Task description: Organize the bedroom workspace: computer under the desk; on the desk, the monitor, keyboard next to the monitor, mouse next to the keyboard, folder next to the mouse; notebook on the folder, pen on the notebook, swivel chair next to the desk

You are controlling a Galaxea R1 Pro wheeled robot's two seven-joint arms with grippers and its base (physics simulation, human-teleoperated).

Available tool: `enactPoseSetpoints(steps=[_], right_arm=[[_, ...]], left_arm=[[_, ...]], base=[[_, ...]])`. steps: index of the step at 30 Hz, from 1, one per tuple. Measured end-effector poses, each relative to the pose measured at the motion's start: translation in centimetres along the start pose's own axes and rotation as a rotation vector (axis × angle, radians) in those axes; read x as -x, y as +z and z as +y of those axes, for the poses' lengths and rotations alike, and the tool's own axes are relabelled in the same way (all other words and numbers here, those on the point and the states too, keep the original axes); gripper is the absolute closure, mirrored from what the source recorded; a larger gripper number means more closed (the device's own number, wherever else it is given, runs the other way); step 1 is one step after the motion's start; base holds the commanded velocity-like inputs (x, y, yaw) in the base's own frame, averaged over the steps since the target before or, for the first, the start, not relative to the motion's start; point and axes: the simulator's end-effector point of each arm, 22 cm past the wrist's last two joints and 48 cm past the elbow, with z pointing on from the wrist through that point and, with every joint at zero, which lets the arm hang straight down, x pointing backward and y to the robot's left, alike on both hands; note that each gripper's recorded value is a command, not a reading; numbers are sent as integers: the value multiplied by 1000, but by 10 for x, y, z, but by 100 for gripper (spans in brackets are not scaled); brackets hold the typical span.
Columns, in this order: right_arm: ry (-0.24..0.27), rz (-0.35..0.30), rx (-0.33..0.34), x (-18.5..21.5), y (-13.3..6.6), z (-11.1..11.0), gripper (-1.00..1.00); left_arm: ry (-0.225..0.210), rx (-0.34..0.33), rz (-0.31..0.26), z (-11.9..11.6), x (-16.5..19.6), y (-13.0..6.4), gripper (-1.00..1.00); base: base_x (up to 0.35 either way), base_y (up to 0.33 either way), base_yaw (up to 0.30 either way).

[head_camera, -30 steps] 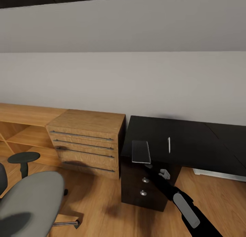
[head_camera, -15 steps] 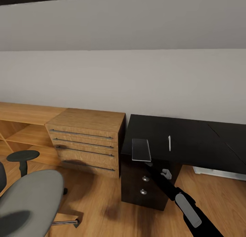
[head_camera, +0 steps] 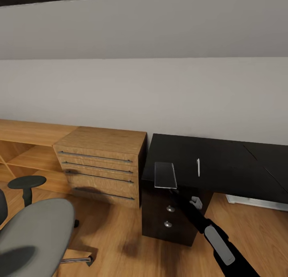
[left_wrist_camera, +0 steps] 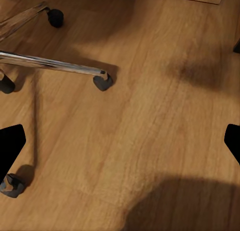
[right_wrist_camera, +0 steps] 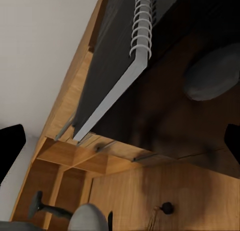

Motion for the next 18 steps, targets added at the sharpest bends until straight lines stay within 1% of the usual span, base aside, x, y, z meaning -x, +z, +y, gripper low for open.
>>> enactPoseSetpoints(steps=[2,3,6,8,14,18], right_arm=[[-3,-25,5,3,2,3,-100],[-6,-51,9,5,3,6,-100],[-10,-89,14,8,6,10,-100],[-12,-102,16,9,6,12,-100],[-4,-113,14,7,8,12,-100],[11,-106,-1,0,9,6,-100]], left_arm=[[0,0,0,0,0,0,-100],[0,0,0,0,0,0,-100],[0,0,0,0,0,0,-100],[0,0,0,0,0,0,-100],[0,-1,0,0,0,0,-100],[0,-1,1,0,0,0,-100]], base=[[0,0,0],[0,0,0],[0,0,0],[0,0,0],[0,0,0],[0,0,0]])
